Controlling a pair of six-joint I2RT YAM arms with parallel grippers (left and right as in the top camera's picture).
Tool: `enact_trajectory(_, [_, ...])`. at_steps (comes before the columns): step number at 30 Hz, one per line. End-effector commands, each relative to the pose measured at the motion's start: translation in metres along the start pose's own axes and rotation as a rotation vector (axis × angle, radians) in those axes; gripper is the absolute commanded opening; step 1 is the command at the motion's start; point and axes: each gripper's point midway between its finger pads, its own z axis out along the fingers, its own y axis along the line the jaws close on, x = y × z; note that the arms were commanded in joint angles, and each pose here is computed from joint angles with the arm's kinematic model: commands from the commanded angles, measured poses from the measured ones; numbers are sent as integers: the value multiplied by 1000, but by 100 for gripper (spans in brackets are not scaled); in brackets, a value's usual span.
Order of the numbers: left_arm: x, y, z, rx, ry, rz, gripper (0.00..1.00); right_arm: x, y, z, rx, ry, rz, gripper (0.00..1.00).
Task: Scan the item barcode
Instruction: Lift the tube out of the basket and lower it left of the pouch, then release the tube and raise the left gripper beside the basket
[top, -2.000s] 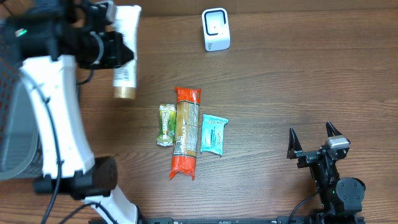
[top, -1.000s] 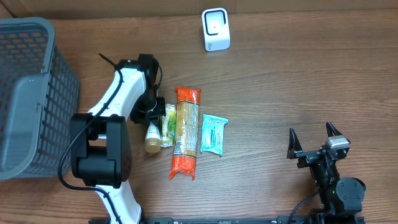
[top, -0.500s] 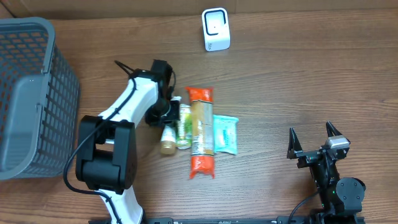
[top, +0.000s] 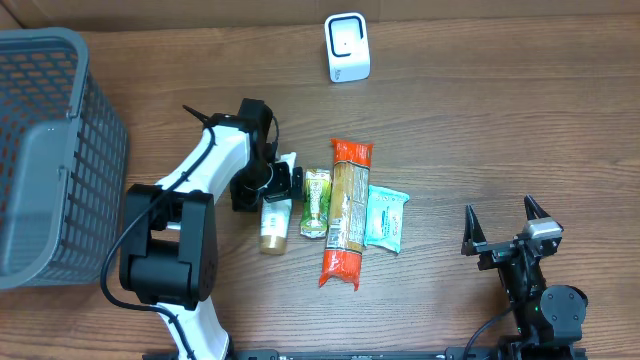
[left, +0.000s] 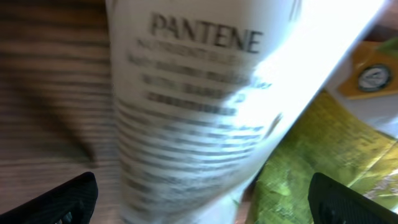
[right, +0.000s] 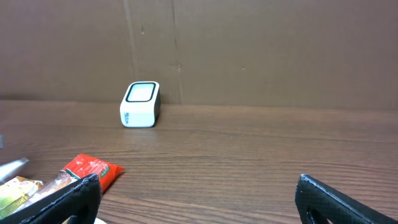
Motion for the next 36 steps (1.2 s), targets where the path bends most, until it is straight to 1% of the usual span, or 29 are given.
enact_trajectory(1, [-9,-9,-14,31,-13,14,100,2,-1,0,4,-2,0,100])
enact_trajectory(4, [-20,-18,-41,41,-62,37,100,2,-1,0,4,-2,0,100])
enact_trajectory(7, [-33,-25,-89,19,-164,59,100,2,-1,0,4,-2,0,100])
enact_trajectory(12, [-36,-22,-159,-44,-315,70,100,2,0,0,4,-2,0,100])
enact_trajectory(17, [-20,-14,-226,-36,-477,52,100,2,0,0,4,-2,0,100])
enact_trajectory(22, [10,9,-281,-15,-625,-3,100,2,0,0,4,-2,0,100])
enact_trajectory(26, [33,33,-305,-35,-686,-29,100,2,-1,0,4,-2,0,100])
enact_trajectory(29, [45,48,-312,-53,-696,-52,100,2,0,0,4,-2,0,100])
enact_trajectory(36, [52,69,-312,-78,-680,-96,100,2,0,0,4,-2,0,100])
